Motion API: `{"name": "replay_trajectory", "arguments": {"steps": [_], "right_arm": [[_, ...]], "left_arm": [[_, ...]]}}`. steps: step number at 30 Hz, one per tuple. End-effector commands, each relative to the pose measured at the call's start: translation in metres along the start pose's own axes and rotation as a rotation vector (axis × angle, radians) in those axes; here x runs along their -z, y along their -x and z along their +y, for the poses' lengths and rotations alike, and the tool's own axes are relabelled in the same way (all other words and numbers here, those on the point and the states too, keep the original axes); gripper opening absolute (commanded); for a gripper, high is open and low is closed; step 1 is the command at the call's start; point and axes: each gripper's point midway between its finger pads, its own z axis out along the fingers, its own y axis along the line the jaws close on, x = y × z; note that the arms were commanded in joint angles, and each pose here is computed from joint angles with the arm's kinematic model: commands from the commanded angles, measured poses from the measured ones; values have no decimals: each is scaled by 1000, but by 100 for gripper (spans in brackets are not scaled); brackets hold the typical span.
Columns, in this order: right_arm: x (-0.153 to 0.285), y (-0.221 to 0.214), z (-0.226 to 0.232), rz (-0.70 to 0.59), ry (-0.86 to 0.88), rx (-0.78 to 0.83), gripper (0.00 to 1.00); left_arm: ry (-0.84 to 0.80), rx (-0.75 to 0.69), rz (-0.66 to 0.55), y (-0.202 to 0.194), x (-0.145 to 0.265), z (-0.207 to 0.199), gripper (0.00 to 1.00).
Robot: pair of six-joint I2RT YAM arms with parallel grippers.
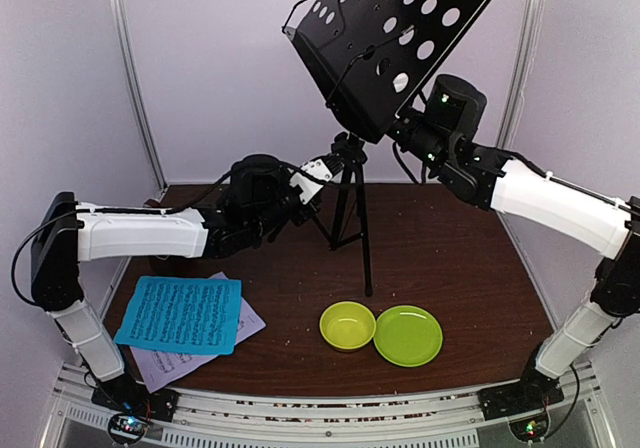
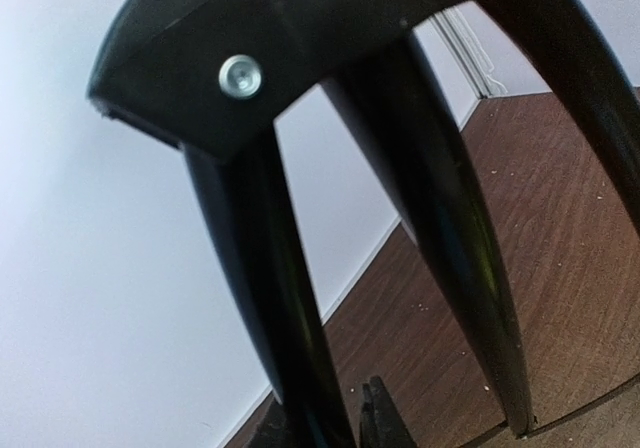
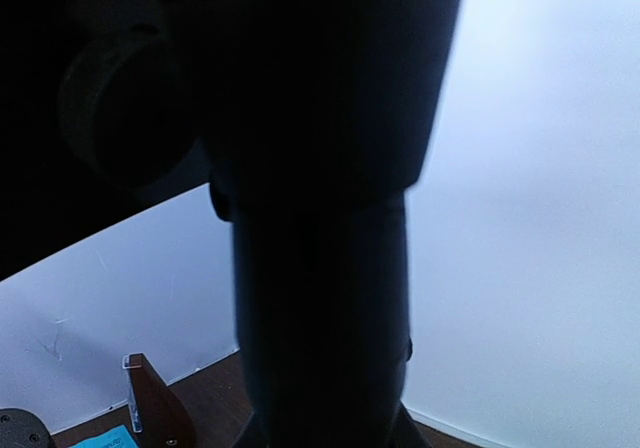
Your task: Set up the instrument practice props
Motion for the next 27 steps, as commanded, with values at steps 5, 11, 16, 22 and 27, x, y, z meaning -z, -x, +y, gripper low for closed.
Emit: {"name": "replay_trajectory", "arguments": {"steps": [5, 11, 16, 22, 27], "right_arm": [[6, 135, 26, -385, 221, 18, 0], [-9, 118, 40, -351, 349, 36, 0], [-17, 97, 40, -329, 370, 38, 0], [-22, 78, 40, -303, 401, 31, 0], [-24, 69, 38, -307, 418, 25, 0]], "left_arm": [[-68, -76, 71, -36, -11, -34, 1], [-57, -4, 95, -47, -14, -39, 1], [-61, 43, 113, -53, -16, -44, 0], [-65, 49, 135, -61, -18, -49, 0], [-64, 50, 152, -67, -20, -52, 0]]}}
